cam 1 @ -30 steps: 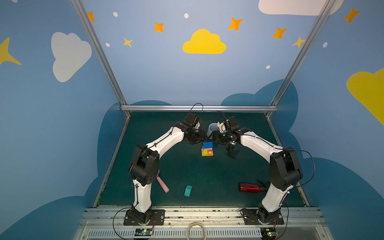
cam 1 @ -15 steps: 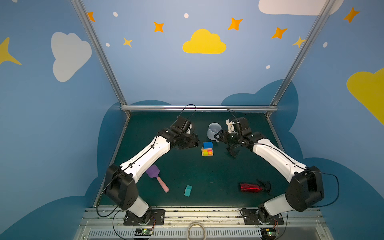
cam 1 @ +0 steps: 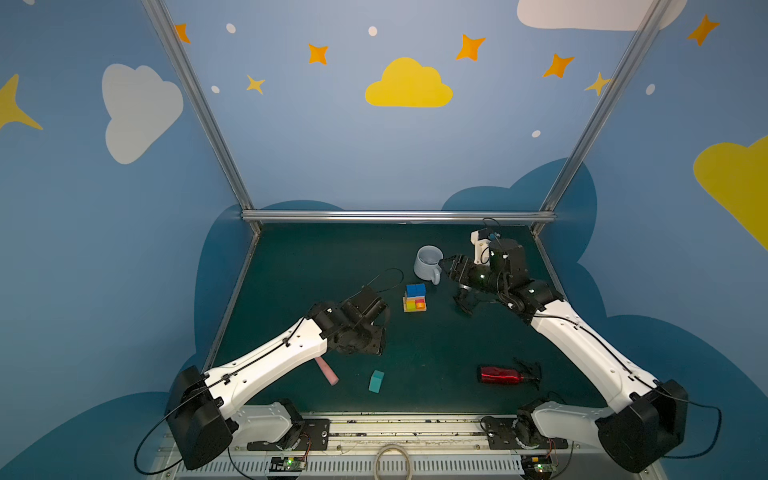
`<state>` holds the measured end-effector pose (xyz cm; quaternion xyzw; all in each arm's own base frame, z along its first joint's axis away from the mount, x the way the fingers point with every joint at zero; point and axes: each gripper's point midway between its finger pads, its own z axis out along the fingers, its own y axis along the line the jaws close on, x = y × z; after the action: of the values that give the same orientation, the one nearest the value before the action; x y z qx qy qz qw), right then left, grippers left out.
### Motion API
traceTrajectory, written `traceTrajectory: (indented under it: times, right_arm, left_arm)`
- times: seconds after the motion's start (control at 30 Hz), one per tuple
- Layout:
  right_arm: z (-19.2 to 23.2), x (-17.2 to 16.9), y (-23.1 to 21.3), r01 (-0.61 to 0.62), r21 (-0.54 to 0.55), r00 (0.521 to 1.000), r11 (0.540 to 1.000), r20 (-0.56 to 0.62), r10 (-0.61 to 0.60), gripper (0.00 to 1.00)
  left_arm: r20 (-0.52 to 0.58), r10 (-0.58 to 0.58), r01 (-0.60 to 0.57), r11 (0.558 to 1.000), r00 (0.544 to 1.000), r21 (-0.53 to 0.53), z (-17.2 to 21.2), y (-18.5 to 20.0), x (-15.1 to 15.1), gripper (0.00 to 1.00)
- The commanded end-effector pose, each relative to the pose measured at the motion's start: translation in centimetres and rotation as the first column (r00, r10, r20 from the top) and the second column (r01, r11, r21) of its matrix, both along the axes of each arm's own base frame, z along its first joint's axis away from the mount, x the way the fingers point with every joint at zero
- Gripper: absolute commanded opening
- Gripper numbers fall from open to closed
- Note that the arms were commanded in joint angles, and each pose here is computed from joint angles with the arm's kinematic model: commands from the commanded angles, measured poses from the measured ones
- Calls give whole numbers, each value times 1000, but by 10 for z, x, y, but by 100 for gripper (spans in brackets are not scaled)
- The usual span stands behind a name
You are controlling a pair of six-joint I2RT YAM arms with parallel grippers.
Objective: Build the wood block tower
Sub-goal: 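Open and lift both grippers while the left arm swings toward the teal block, then grasp the teal block on the table with the left gripper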
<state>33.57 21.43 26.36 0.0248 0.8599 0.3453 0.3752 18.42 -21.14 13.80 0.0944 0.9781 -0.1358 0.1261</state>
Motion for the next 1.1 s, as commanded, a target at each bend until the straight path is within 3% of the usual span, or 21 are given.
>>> traceTrajectory:
  times: [0.0, 0.37, 1.07]
  right_arm:
    - [-2, -4, -1, 9, 24, 1000, 1000, 15, -9, 69]
    - [-13, -6, 1, -6, 37, 1000, 999, 6, 6, 69]
    - [-27, 1, 12, -32, 45, 999, 998, -25, 33, 69]
  left_arm:
    - [-26, 2, -1, 999, 1000, 45, -14, 4, -16, 59]
    - [-124, -4, 18, 993, 992, 113, -70, -8, -42, 59]
    - [-204, -9, 44, 985, 979, 167, -108, -15, -54, 51]
